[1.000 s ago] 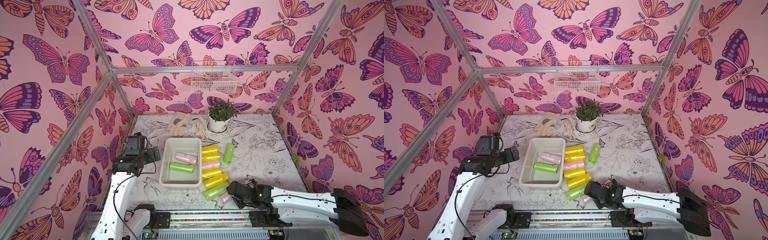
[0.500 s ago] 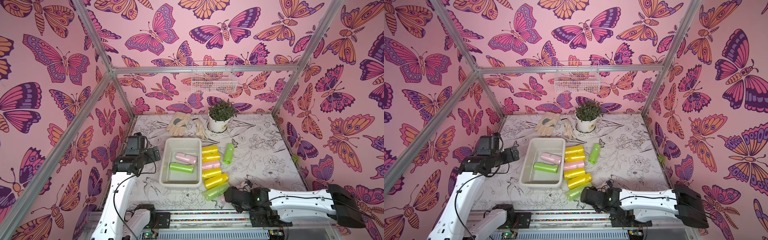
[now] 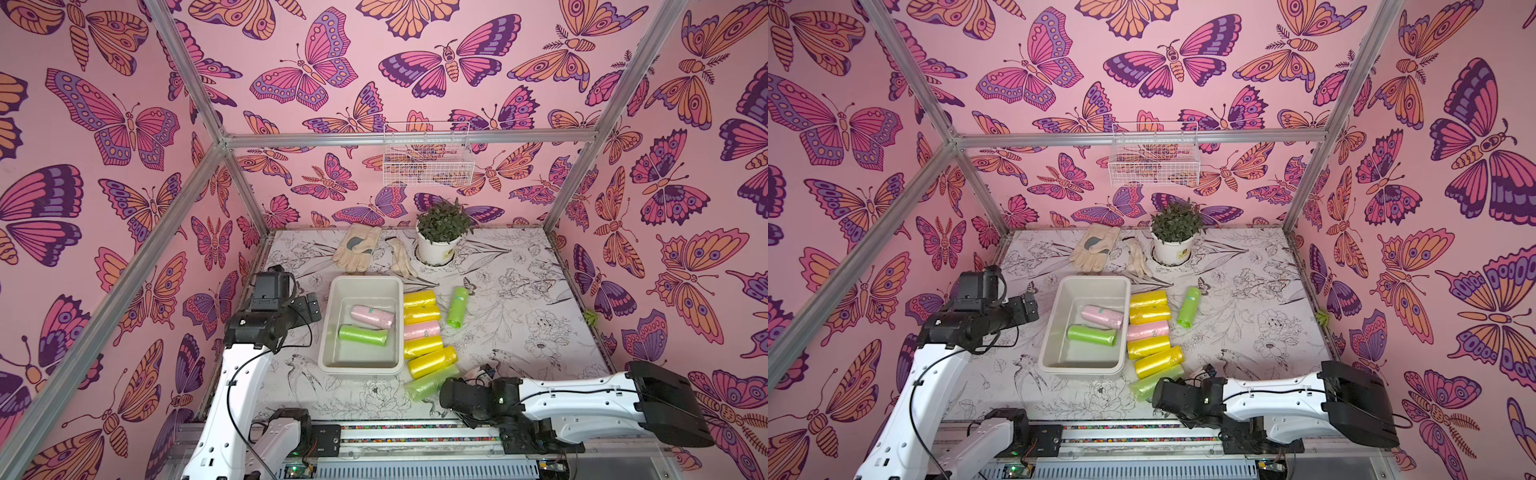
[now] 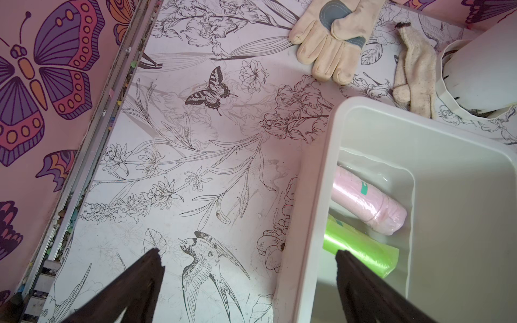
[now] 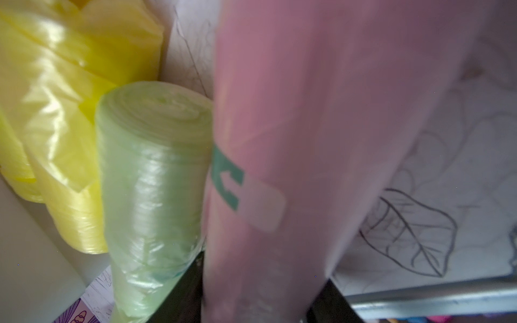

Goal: Put the roll of trash bags into the storage box
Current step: Pick up the roll of trash bags from the center of the board.

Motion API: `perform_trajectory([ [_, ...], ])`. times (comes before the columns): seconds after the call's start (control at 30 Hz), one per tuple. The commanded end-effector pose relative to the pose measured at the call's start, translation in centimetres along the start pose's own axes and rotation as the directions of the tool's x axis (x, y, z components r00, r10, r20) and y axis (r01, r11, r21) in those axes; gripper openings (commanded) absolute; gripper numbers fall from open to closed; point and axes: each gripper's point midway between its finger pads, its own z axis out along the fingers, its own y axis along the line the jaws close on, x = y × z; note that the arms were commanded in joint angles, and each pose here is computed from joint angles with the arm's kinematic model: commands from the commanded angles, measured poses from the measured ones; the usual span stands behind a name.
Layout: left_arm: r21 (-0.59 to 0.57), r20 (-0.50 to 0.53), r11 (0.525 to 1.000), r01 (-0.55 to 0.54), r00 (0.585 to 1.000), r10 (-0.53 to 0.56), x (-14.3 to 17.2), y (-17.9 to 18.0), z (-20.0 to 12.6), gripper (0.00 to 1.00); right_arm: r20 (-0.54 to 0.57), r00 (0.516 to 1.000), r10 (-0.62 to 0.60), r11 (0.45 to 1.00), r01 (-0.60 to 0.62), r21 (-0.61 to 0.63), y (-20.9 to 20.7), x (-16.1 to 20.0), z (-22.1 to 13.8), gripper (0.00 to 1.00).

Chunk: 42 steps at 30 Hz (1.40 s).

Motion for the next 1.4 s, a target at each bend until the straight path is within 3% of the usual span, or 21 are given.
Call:
perform_trajectory([
  [0.0, -0.006, -0.014, 1.000, -0.002, 1.000, 0.002, 0.6, 0.2, 0.2, 1.00, 0.029, 0.995, 0.095, 0.995, -0.095, 0.005, -1.0, -0.9, -0.1, 0.38],
  [0.1, -0.005, -0.012, 1.000, -0.002, 1.000, 0.002, 0.6, 0.2, 0.2, 1.00, 0.036, 0.995, 0.098, 0.995, -0.098, -0.002, -1.6, -1.5, -0.3, 0.29],
  [0.3, 0.000, -0.012, 1.000, -0.003, 1.000, 0.003, 0.6, 0.2, 0.1, 1.00, 0.081, 0.994, 0.080, 0.997, -0.078, -0.021, -2.6, -3.4, -1.9, 0.23],
  [0.4, 0.005, -0.014, 1.000, -0.007, 1.000, 0.007, 0.7, 0.1, 0.2, 1.00, 0.120, 0.990, 0.073, 0.993, -0.061, -0.099, -2.1, -5.0, -3.3, 0.22],
  [0.47, 0.015, -0.015, 1.000, -0.014, 1.000, 0.014, 0.7, -0.1, 0.1, 1.00, 0.144, 0.988, 0.065, 0.984, -0.039, -0.176, -1.2, -6.0, -4.2, 0.13],
  [0.57, 0.035, -0.010, 0.999, -0.023, 1.000, 0.024, 0.7, -0.4, -0.1, 1.00, 0.197, 0.980, 0.005, 0.951, 0.056, -0.304, 1.2, -7.5, -6.7, 0.02],
  [0.67, 0.034, -0.006, 0.999, -0.027, 1.000, 0.028, 0.7, -0.4, -0.2, 1.00, 0.284, 0.956, -0.074, 0.934, 0.167, -0.317, 2.6, -9.2, -10.4, 0.00],
  [0.93, 0.014, -0.065, 0.999, -0.043, 0.997, 0.044, 1.1, -0.2, 1.4, 1.00, 0.488, 0.824, -0.288, 0.880, 0.429, -0.206, 8.4, -12.4, -18.9, 0.00],
  [1.1, -0.015, -0.065, 0.999, -0.046, 0.997, 0.044, 1.0, 0.4, 1.6, 1.00, 0.464, 0.677, -0.572, 0.739, 0.671, -0.068, 15.6, -11.8, -19.2, 0.00],
  [1.37, -0.044, -0.020, 0.998, -0.054, 0.998, 0.053, 0.3, 0.9, 0.8, 1.00, 0.441, 0.505, -0.742, 0.544, 0.838, -0.043, 23.3, -11.0, -18.5, 0.00],
])
